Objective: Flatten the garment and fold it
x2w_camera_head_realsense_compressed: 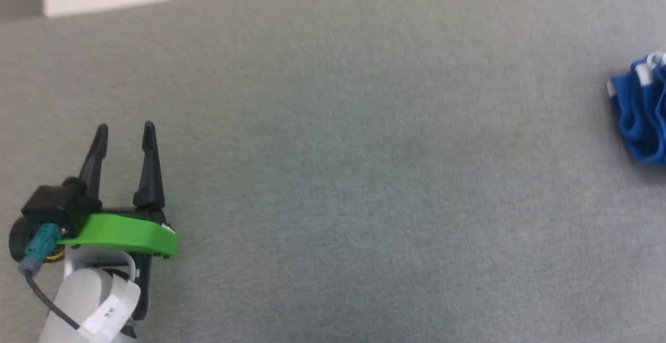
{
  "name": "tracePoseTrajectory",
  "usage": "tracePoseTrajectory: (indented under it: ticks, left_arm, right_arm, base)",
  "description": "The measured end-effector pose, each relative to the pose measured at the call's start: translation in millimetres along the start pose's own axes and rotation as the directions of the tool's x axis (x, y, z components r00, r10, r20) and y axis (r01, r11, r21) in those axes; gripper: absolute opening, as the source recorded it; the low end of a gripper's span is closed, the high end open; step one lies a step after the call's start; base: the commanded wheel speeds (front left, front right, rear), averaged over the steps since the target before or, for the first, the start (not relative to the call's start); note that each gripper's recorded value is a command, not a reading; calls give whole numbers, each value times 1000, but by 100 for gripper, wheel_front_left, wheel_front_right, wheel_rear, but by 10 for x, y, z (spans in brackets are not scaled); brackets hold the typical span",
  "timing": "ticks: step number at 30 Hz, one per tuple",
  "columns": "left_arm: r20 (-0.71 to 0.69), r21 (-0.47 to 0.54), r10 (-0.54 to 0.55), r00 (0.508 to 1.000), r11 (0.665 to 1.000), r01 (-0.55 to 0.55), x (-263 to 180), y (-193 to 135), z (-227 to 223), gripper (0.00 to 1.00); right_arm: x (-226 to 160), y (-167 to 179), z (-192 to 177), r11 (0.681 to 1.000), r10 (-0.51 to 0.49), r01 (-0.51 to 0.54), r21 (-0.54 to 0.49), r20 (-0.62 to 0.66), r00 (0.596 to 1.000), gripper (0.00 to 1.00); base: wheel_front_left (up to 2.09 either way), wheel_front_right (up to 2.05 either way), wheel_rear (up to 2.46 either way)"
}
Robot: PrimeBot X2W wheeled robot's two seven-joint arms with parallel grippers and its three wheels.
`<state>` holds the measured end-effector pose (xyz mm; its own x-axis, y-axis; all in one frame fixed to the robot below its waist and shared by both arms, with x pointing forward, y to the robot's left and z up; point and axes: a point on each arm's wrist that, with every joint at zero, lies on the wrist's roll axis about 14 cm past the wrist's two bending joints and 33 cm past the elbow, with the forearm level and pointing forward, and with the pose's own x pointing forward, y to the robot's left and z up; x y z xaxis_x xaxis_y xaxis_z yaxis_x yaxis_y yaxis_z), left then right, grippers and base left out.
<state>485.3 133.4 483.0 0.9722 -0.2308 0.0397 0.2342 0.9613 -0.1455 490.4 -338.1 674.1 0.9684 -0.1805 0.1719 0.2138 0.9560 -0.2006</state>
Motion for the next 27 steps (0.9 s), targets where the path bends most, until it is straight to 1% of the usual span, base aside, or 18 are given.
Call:
tracePoseTrajectory:
  ticks: [5, 8, 11, 15, 17, 19, 24, 27]
  left_arm:
    - [77, 9, 49, 996, 999, -50, -192, 62, 344, 100]
    - [116, 9, 80, 990, 997, -81, -317, 114, 512, 100]
    - [140, 13, 123, 983, 992, -126, -475, 217, 616, 100]
    - [165, 17, 183, 969, 982, -189, -697, 376, 721, 100]
    - [179, 16, 207, 962, 977, -213, -788, 440, 777, 100]
    - [193, 4, 250, 949, 967, -256, -939, 551, 830, 100]
    - [203, -7, 289, 935, 956, -294, -1107, 646, 870, 100]
    - [200, -8, 296, 934, 954, -300, -1157, 646, 853, 100]
  right_arm:
    - [-259, 412, 292, 987, 58, -83, 135, 179, 982, 100]
    - [-418, 650, 329, 970, 79, -129, 207, 238, 968, 100]
    - [-566, 891, 261, 946, 93, -166, 277, 260, 961, 100]
    - [-757, 1193, 80, 918, 126, -207, 337, 247, 961, 100]
    - [-837, 1287, -19, 908, 136, -216, 358, 236, 962, 100]
    - [-957, 1436, -207, 896, 164, -232, 379, 203, 965, 100]
    - [-1145, 1597, -503, 874, 204, -243, 421, 136, 969, 100]
    - [-1246, 1635, -653, 868, 216, -237, 436, 98, 972, 100]
  base:
    - [0, 0, 0]
    - [0, 0, 0]
    - [0, 0, 0]
    - [0, 0, 0]
    - [0, 0, 0]
    - [0, 0, 0]
    - [0, 0, 0]
    - [0, 0, 0]
